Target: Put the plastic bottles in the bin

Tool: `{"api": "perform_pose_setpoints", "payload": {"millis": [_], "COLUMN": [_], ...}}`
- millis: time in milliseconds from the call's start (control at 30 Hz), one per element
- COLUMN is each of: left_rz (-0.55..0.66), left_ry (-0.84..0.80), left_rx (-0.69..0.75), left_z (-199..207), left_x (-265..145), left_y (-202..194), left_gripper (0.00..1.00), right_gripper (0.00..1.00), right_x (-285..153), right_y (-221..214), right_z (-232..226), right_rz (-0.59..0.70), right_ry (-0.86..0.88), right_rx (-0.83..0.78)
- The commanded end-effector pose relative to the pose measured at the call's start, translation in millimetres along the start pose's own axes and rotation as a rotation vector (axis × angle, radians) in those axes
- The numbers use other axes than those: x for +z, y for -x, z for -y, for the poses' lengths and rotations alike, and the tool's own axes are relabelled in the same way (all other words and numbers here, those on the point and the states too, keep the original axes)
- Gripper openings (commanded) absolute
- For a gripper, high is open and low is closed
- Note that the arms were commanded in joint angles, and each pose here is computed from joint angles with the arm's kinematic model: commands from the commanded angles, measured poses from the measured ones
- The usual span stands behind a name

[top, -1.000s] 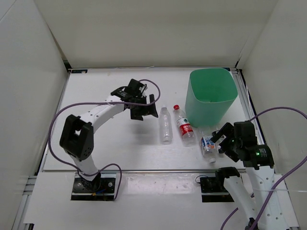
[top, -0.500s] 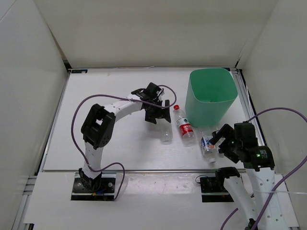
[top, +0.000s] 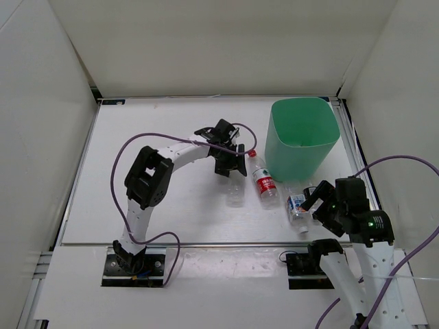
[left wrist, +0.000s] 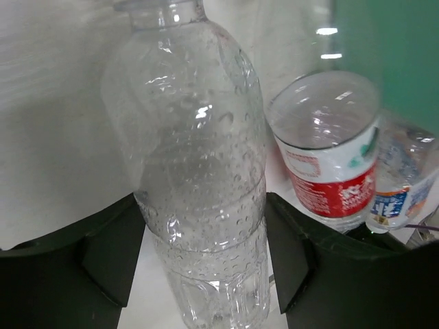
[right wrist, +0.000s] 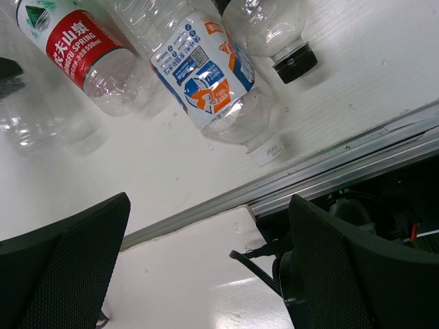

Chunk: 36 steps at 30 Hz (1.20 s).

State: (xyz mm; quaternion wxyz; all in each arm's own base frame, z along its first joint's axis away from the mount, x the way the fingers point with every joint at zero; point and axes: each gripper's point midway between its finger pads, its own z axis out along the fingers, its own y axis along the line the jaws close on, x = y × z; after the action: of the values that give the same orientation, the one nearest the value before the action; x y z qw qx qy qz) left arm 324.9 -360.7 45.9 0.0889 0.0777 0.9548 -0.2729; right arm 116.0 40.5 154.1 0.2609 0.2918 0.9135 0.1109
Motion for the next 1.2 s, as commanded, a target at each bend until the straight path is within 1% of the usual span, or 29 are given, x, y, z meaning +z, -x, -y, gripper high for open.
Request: {"api": "perform_pose_setpoints", "payload": {"millis": [0,100,133,200,233,300,333,400,433,467,533,567,633,667,700,733,800,833,867,900,1033,1100,1133,1167], "left_rz": [0.24,0.418,0.531,0.636,0.709,0.771,0.818,0.856,0.875,0.894,0.896,0.889,0.877,0.891,0.88,0.894,0.916,0.927,0.925,0.959,0.962,0.966,0.974,0.973], "left_ry": [-0.091,-0.1,-0.119,-0.137,-0.182,-0.23,-0.284,-0.33,-0.37,-0.378,-0.435,-0.48,-0.515,-0.525,-0.543,-0.552,-0.562,-0.581,-0.587,-0.614,-0.659,-0.646,-0.668,-0.667], "left_rx": [0.056,0.09,0.108,0.146,0.176,0.228,0.255,0.278,0.303,0.317,0.355,0.345,0.339,0.344,0.357,0.361,0.375,0.384,0.387,0.396,0.378,0.381,0.39,0.39], "left_z": [50,72,91,110,131,153,174,191,208,211,232,242,251,257,267,273,283,290,296,302,319,320,328,328], "left_x": [-83,-139,-177,-213,-242,-266,-285,-297,-300,-300,-288,-291,-283,-280,-273,-274,-259,-259,-248,-256,-247,-236,-239,-236], "left_y": [50,83,102,121,136,150,162,173,180,186,186,182,180,181,175,173,176,175,174,178,170,169,165,165], "left_gripper": [0.78,0.77,0.77,0.78,0.78,0.8,0.8,0.8,0.8,0.8,0.78,0.78,0.77,0.77,0.77,0.77,0.77,0.77,0.76,0.76,0.76,0.76,0.76,0.76], "right_gripper": [1.0,1.0,1.0,1.0,1.0,1.0,1.0,1.0,1.0,1.0,1.0,1.0,1.0,1.0,1.0,1.0,1.0,1.0,1.0,1.0,1.0,1.0,1.0,1.0], "right_x": [-10,-10,-10,-12,-12,-12,-12,-15,-15,-19,-20,-21,-23,-25,-26,-28,-30,-32,-34,-34,-42,-44,-44,-44], "right_y": [5,4,4,2,2,1,1,3,3,5,3,5,6,6,4,7,7,7,10,10,18,19,17,19], "right_z": [-2,-3,-3,-5,-8,-9,-9,-10,-10,-12,-10,-9,-8,-4,-3,-3,-3,-1,-1,-1,2,4,6,7], "right_rz": [0.028,0.021,0.021,0.019,0.018,0.012,0.012,0.025,0.025,0.04,0.042,0.057,0.066,0.074,0.076,0.09,0.104,0.11,0.124,0.124,0.176,0.181,0.175,0.183], "right_ry": [0.013,0.02,0.021,0.038,0.053,0.06,0.06,0.072,0.072,0.086,0.088,0.085,0.078,0.069,0.071,0.07,0.084,0.076,0.075,0.075,0.061,0.053,0.047,0.038], "right_rx": [-0.023,-0.023,-0.023,-0.023,-0.023,-0.032,-0.032,-0.032,-0.032,-0.032,-0.023,-0.022,-0.011,-0.001,-0.001,0.009,0.01,0.011,0.012,0.012,0.017,0.018,0.017,0.018]}}
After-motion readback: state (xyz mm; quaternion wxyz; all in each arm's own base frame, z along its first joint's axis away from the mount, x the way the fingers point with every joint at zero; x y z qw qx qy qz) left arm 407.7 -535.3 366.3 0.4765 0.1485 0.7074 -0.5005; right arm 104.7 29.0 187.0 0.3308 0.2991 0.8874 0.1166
